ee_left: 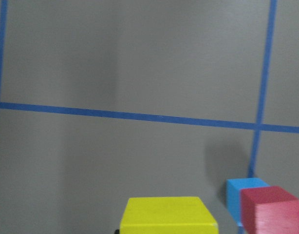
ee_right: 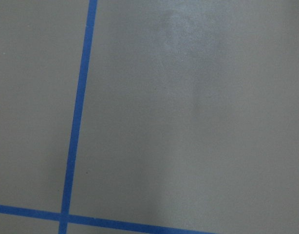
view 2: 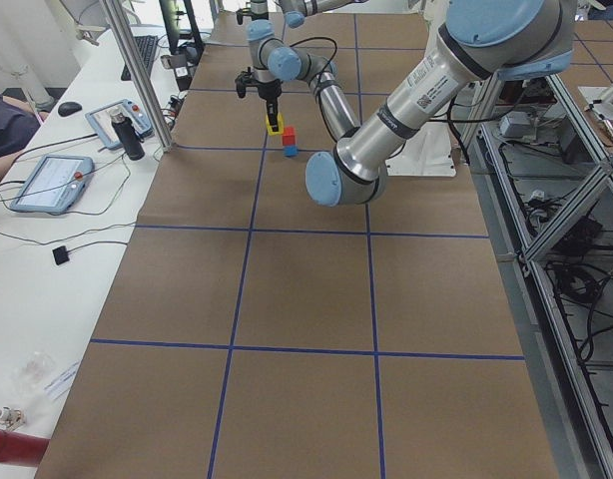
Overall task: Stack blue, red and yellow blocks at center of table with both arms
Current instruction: 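Carry the yellow cube with the left gripper above the red cube, then lower the yellow cube onto the red cube and open the left gripper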
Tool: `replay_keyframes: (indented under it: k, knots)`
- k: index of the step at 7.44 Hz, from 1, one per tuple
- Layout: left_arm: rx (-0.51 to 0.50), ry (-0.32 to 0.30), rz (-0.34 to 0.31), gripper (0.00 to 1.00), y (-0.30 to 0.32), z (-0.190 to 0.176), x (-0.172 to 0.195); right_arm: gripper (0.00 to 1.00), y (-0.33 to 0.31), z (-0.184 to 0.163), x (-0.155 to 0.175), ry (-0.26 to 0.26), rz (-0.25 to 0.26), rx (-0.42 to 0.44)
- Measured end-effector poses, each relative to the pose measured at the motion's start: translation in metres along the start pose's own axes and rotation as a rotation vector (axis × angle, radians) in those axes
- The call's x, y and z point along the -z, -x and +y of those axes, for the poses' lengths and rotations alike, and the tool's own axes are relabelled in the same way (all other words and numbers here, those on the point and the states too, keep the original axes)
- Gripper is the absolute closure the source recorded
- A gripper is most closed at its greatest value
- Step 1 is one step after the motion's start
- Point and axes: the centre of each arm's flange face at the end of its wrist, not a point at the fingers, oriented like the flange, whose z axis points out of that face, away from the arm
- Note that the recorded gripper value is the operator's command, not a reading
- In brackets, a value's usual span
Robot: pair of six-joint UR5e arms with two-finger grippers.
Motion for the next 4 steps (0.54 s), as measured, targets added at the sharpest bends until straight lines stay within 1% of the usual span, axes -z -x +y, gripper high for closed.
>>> replay_keyframes:
  k: [2,4]
  knots:
    - [-0.003,0.011,-0.021,1.00,-0.024,0.007,-0.029,0.01,0.000,0.000,0.001,0.001,-0.005,0.001]
    - [-0.002,0.016,-0.020,1.00,-0.030,0.008,-0.045,0.01,0.000,0.000,0.001,0.002,-0.007,0.000]
